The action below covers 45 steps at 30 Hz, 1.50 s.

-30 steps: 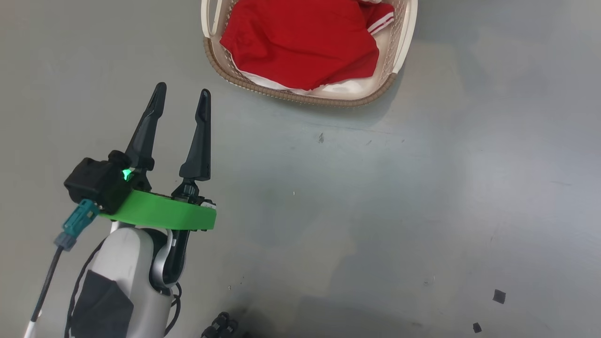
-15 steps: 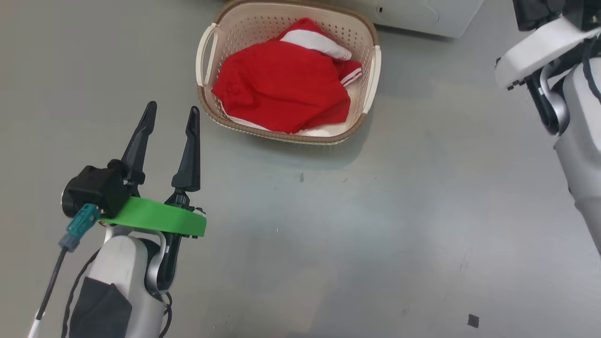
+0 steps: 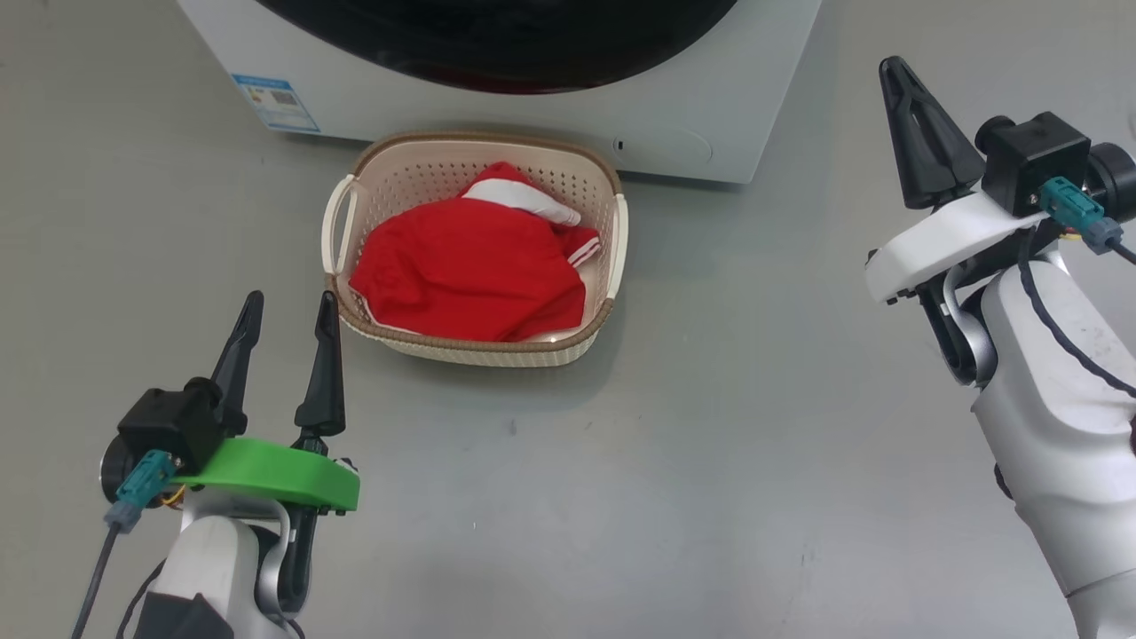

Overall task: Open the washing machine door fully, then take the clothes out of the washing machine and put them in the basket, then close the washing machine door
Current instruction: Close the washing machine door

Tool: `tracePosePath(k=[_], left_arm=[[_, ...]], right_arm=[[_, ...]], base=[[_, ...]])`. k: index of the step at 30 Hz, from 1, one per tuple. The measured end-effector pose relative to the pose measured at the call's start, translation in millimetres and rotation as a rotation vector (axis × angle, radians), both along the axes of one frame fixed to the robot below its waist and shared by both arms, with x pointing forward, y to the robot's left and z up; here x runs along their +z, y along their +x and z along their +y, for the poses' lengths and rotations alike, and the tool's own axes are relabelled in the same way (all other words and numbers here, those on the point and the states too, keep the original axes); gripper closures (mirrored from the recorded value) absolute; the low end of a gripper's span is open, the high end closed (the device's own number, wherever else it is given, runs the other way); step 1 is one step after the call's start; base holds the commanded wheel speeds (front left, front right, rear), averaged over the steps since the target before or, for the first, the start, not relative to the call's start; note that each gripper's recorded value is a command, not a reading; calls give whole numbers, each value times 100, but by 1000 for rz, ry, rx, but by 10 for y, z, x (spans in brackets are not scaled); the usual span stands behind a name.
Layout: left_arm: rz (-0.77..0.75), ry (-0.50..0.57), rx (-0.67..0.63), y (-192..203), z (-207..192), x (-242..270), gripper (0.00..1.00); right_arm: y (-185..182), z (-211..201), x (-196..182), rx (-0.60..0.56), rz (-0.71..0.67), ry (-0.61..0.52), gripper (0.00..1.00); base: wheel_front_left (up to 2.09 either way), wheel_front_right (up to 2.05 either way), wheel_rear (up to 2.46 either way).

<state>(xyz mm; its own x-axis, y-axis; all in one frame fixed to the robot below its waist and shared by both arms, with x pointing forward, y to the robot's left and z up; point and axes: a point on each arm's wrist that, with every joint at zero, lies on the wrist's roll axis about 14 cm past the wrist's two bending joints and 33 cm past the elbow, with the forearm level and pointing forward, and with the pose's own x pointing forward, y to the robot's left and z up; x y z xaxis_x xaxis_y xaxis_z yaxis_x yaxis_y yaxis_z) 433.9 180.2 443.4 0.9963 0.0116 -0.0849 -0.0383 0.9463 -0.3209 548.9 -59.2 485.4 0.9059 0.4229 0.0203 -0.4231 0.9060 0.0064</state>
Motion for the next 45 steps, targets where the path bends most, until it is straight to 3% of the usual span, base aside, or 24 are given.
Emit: tracePosePath(k=[6,20,30,31,45], left_arm=[[-36,-7,-35,-56,-133,142,0],[-86,-23,-112,-143,-432,341,0],[-121,-13,-133,-187,-502,471,0],[-119,-12,-134,-198,-502,462,0],[-95,-8,-127,-309,-476,392,0]], right_arm=[[-247,-290,214,-98,-14,66,100],[-918,-922,269,-304,-4,126,100],[-1268,-1192,264,-392,-6,154,100],[-1293,-1202,249,-402,-1,161,2],[-1551,-1195,186,-409,11,165,0]], base=[[0,0,0],[0,0,0],[0,0,0],[0,0,0],[0,0,0]])
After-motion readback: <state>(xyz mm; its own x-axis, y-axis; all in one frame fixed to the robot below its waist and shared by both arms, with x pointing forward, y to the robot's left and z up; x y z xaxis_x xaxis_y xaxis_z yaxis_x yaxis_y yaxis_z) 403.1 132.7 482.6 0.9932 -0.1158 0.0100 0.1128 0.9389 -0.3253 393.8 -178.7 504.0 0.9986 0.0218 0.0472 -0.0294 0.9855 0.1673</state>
